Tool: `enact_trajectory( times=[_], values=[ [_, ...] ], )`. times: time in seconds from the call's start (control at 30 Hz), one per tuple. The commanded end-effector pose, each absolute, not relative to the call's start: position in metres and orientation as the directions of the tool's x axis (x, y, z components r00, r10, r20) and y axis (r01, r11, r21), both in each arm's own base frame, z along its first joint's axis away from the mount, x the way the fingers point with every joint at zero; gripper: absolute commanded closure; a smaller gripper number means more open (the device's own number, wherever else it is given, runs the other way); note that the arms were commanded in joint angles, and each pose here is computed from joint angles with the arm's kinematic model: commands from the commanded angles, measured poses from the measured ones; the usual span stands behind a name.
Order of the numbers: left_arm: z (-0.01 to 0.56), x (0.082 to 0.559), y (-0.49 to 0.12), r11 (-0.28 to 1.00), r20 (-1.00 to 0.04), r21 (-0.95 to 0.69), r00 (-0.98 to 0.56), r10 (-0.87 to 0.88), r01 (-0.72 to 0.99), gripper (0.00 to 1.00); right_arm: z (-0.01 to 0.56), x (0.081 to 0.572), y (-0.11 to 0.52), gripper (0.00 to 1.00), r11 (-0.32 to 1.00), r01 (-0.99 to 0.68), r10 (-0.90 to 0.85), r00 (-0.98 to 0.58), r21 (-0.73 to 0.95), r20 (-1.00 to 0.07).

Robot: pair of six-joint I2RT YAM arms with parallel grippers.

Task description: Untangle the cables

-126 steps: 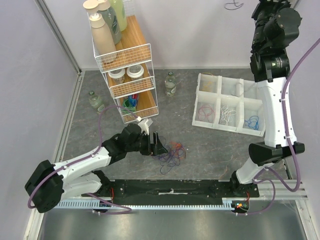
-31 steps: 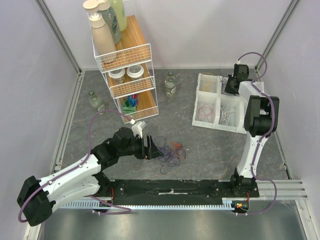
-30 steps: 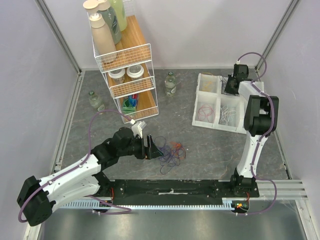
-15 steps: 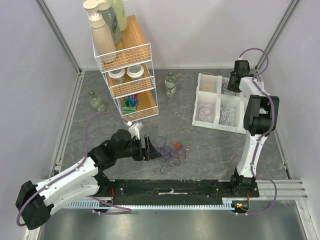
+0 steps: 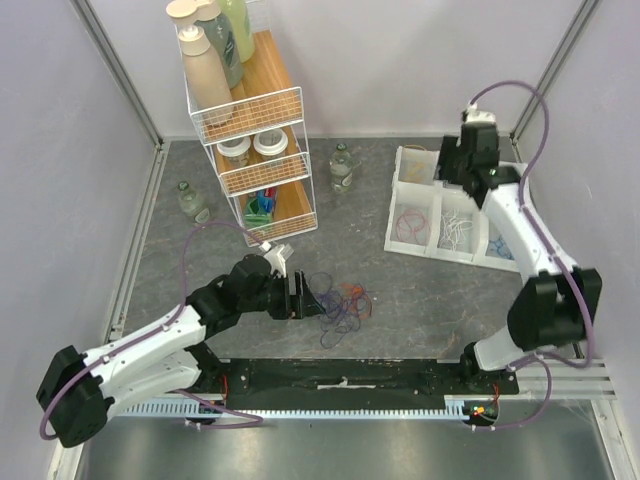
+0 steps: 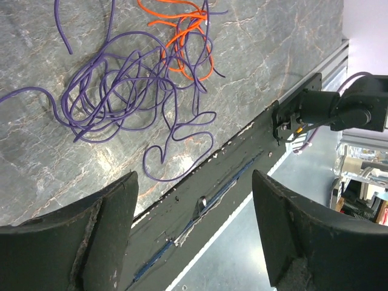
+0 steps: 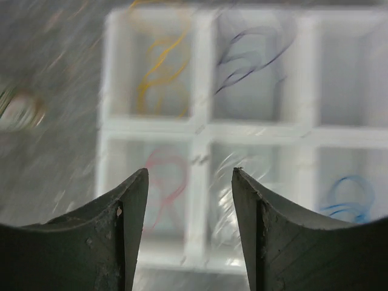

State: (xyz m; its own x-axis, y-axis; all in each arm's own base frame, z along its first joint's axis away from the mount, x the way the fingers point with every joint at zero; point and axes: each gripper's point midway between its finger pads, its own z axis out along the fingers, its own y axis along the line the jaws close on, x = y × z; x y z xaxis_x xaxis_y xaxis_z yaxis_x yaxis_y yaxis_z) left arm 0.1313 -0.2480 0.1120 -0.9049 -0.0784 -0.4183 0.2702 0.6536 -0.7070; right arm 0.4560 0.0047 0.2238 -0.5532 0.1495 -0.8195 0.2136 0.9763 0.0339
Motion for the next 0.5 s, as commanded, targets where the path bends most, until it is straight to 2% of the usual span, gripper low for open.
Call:
enact_trajectory(
  times=[0.0,0.1,0.17,0.27,0.33,0.47],
  values=[
    [0.124,0.143,-0.261,0.631,-0.464,-0.704,-0.884,-0.061,0.326,0.18,0.18,0.388,0.112,0.36,0.969,-0.055,0.153,-0.632,0.241,-0.759],
    [0.112,0.147,-0.26,0.665,-0.454,-0.684,-0.888,-0.069,0.298,0.11,0.156,0.328,0.18,0.36,0.919,-0.222,0.094,-0.678,0.325,-0.729],
    [0.106,0.15,-0.258,0.685,-0.455,-0.67,-0.888,-0.073,0.286,0.11,0.143,0.286,0.215,0.35,0.886,-0.306,0.032,-0.707,0.347,-0.706],
    [0.099,0.156,-0.257,0.714,-0.465,-0.642,-0.882,-0.074,0.278,0.18,0.139,0.234,0.251,0.35,0.825,-0.397,0.007,-0.704,0.402,-0.71],
    [0.099,0.158,-0.258,0.725,-0.465,-0.629,-0.883,-0.063,0.279,0.25,0.123,0.21,0.254,0.36,0.817,-0.386,0.024,-0.72,0.429,-0.693],
    [0.099,0.157,-0.27,0.703,-0.45,-0.647,-0.892,-0.04,0.295,0.28,0.12,0.181,0.28,0.45,0.716,-0.447,0.076,-0.714,0.536,-0.696]
  ],
)
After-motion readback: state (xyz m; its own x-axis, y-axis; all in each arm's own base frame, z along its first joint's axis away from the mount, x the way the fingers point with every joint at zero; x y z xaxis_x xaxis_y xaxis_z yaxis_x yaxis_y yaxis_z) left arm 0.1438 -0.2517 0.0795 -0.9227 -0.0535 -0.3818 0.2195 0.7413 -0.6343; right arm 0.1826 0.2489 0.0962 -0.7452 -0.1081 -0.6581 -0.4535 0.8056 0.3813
